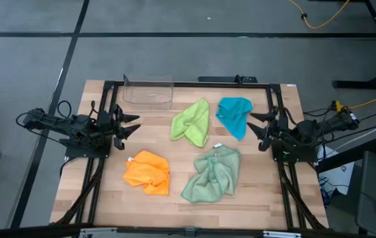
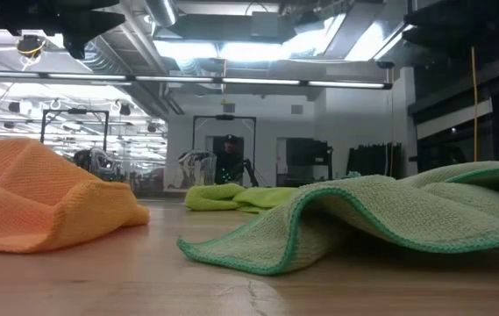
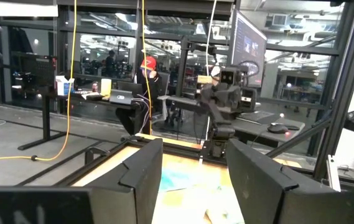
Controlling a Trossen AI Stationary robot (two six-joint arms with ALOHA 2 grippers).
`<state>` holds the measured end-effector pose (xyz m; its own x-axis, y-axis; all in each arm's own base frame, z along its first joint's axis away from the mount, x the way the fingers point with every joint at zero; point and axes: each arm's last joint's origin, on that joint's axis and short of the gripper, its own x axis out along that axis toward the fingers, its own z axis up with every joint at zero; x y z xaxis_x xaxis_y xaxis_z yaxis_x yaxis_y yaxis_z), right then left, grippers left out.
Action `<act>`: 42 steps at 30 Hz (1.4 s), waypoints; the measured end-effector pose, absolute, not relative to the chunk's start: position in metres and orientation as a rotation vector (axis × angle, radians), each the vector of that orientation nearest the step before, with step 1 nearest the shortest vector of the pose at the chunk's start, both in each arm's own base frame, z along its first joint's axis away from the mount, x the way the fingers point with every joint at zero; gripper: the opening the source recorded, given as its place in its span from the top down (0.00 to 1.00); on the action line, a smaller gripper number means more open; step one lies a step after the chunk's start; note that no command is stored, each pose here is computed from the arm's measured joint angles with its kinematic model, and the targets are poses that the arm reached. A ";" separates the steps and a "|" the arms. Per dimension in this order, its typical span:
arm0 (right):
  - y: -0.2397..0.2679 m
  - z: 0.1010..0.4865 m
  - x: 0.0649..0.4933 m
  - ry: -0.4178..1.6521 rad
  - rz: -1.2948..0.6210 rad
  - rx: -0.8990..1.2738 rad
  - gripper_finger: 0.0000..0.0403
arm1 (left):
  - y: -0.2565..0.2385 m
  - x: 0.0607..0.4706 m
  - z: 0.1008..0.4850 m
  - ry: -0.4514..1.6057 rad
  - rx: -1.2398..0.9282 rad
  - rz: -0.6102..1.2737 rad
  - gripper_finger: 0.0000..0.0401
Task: Fold microfiber towels
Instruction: Fold the blue towel
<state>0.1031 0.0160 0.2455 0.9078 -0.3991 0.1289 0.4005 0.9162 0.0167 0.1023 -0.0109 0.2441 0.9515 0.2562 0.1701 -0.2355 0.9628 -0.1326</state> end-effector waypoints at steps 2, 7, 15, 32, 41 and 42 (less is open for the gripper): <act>0.014 0.252 0.111 -0.089 -0.452 -0.037 0.48 | -0.011 0.102 0.244 -0.187 -0.111 0.250 0.57; 0.008 0.248 0.139 0.147 -0.571 -0.048 0.48 | -0.011 0.102 0.244 -0.187 -0.111 0.251 0.57; -0.017 0.219 0.169 0.536 -0.740 0.141 0.48 | -0.011 0.102 0.244 -0.187 -0.111 0.250 0.57; -0.069 0.152 0.202 0.844 -0.875 0.313 0.48 | -0.011 0.102 0.244 -0.188 -0.111 0.251 0.57; -0.086 0.127 0.203 0.942 -0.935 0.353 0.48 | -0.011 0.102 0.244 -0.187 -0.111 0.251 0.57; -0.086 0.126 0.204 0.942 -0.935 0.353 0.48 | -0.011 0.102 0.244 -0.188 -0.111 0.251 0.57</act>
<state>0.2041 -0.0862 0.1261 0.2488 -0.5258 -0.8134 0.8095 0.5740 -0.1235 0.1022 -0.0109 0.2441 0.9515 0.2564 0.1703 -0.2357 0.9627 -0.1326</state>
